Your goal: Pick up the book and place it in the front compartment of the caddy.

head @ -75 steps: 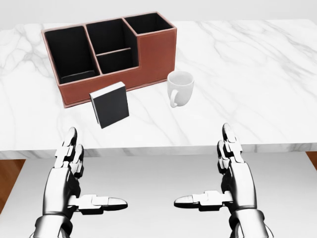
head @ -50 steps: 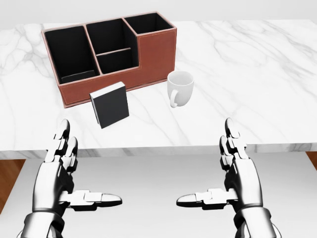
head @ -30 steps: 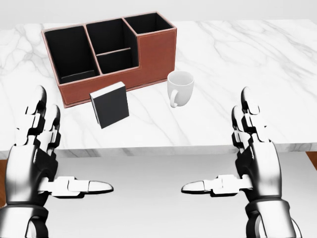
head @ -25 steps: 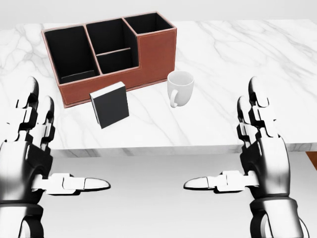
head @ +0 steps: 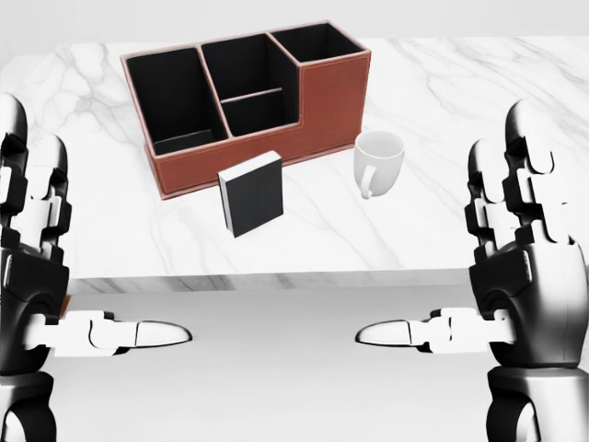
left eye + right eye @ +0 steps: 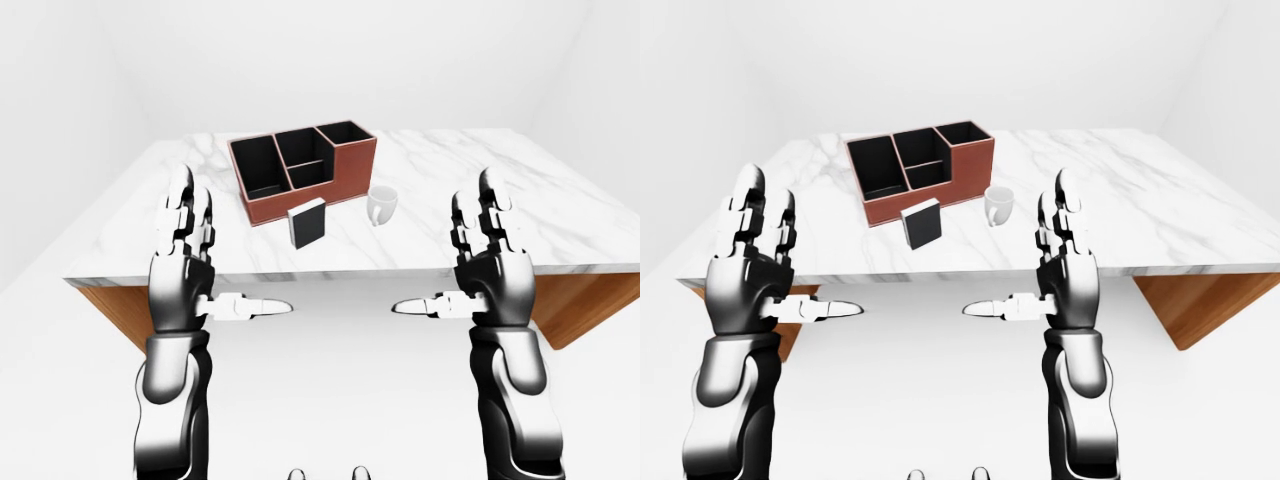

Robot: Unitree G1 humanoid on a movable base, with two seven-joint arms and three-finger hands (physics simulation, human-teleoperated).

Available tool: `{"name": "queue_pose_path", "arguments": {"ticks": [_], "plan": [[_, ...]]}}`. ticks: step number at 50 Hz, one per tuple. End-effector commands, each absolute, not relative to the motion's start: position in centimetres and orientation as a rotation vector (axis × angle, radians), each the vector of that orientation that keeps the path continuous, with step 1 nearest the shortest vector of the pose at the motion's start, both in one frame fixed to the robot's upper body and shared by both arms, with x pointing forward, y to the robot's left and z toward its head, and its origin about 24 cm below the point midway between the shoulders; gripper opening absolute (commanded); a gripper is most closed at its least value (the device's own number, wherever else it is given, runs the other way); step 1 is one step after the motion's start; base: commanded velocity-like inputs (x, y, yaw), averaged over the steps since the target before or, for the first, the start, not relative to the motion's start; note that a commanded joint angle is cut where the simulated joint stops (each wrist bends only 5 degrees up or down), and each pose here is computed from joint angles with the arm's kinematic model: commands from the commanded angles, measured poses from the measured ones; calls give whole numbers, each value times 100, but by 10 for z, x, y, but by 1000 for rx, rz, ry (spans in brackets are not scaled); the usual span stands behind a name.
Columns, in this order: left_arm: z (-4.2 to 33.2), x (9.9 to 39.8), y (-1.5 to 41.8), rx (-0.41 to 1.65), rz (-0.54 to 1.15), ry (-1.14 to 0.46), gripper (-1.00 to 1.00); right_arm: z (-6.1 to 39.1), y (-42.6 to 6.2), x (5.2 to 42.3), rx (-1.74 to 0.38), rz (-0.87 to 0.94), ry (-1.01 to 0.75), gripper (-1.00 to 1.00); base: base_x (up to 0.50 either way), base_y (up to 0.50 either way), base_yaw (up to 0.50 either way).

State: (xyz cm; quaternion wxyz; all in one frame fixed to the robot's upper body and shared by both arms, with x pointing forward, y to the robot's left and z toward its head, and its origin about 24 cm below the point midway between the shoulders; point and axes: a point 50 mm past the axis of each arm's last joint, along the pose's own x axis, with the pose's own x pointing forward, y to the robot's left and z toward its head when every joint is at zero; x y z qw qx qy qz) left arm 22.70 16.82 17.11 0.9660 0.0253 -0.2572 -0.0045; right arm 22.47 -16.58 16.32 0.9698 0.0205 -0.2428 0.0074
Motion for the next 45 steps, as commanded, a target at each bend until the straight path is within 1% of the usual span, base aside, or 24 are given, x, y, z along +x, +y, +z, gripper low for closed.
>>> {"name": "queue_pose_path", "arguments": {"ticks": [1, 14, 15, 16, 21, 29, 32, 45], "plan": [[174, 225, 168, 60, -12, -533, 100, 166, -165, 223, 49, 20, -504, 100, 0, 50, 0], [173, 225, 167, 62, -15, -528, 100, 161, -163, 224, 13, 19, -481, 100, 0, 50, 0], [172, 225, 167, 62, -15, -523, 100, 159, -162, 225, -17, 16, -469, 100, 0, 46, 0], [172, 225, 167, 62, -16, -523, 100, 157, -161, 227, -49, 9, -458, 100, 0, 2, 0], [171, 225, 167, 63, -16, -522, 100, 157, -161, 229, -54, -5, -456, 100, 0, 0, 0], [170, 226, 167, 62, -16, -515, 100, 161, -161, 225, -15, 22, -478, 100, 0, 0, 0], [171, 225, 166, 63, -17, -522, 100, 165, -160, 223, -10, 30, -499, 100, 49, 0, 0], [173, 224, 166, 63, -20, -532, 100, 164, -160, 224, -21, 35, -494, 100, 50, 0, 0]]}}
